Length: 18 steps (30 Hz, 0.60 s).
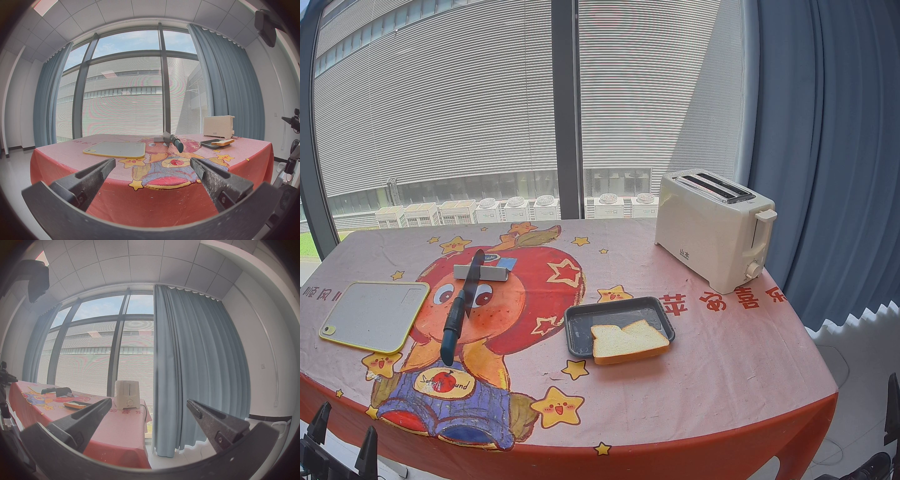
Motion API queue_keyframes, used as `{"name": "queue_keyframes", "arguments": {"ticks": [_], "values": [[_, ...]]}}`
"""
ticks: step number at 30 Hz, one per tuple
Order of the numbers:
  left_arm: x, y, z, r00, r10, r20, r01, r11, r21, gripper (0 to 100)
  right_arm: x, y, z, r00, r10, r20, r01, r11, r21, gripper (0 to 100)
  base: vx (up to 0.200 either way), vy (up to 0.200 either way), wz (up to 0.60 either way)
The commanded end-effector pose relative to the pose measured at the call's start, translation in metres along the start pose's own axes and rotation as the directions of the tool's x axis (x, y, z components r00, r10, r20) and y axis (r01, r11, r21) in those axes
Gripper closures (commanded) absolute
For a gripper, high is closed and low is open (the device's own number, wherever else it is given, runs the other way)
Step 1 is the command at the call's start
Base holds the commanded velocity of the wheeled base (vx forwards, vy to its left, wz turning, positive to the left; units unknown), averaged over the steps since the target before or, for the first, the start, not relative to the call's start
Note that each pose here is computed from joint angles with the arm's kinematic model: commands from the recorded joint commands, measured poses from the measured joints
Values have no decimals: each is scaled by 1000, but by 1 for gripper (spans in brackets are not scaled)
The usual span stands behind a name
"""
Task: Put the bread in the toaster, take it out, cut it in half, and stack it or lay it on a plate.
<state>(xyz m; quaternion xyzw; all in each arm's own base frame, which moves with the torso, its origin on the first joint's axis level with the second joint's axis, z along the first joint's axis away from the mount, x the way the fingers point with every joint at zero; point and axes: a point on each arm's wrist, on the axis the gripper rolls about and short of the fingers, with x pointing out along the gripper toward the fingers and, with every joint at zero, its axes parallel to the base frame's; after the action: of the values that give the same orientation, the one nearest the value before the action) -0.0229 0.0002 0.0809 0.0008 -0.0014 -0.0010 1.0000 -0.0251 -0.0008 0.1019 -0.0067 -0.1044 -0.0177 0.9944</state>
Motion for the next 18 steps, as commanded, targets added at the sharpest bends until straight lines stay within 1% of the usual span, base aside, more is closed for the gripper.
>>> {"name": "queue_keyframes", "arguments": {"ticks": [1, 5, 9, 14, 18], "values": [[1, 0, -4, 1000, 0, -17, 0, 1000, 0, 0, -1, 0, -4, 1000, 0, 5, 0, 1000, -1, 0, 0, 0, 0], [1, 0, -4, 1000, 0, -17, 0, 1000, 0, 0, -1, 0, -3, 1000, 3, 10, -3, 1000, -4, 0, 0, 0, 0], [1, 0, -4, 1000, 2, -17, -2, 1000, 0, 0, -1, 0, -3, 1000, 11, 10, -10, 999, -33, 0, 0, 0, 0], [1, 0, -4, 1000, -1, -17, 1, 1000, 0, 0, -1, 0, -3, 1000, 11, 11, -10, 999, -36, 0, 0, 0, 0], [1, 0, -4, 1000, 0, -17, 0, 1000, 0, 0, -1, 1, 1, 999, 25, 49, -24, 999, -33, 0, 0, 0, 0]]}}
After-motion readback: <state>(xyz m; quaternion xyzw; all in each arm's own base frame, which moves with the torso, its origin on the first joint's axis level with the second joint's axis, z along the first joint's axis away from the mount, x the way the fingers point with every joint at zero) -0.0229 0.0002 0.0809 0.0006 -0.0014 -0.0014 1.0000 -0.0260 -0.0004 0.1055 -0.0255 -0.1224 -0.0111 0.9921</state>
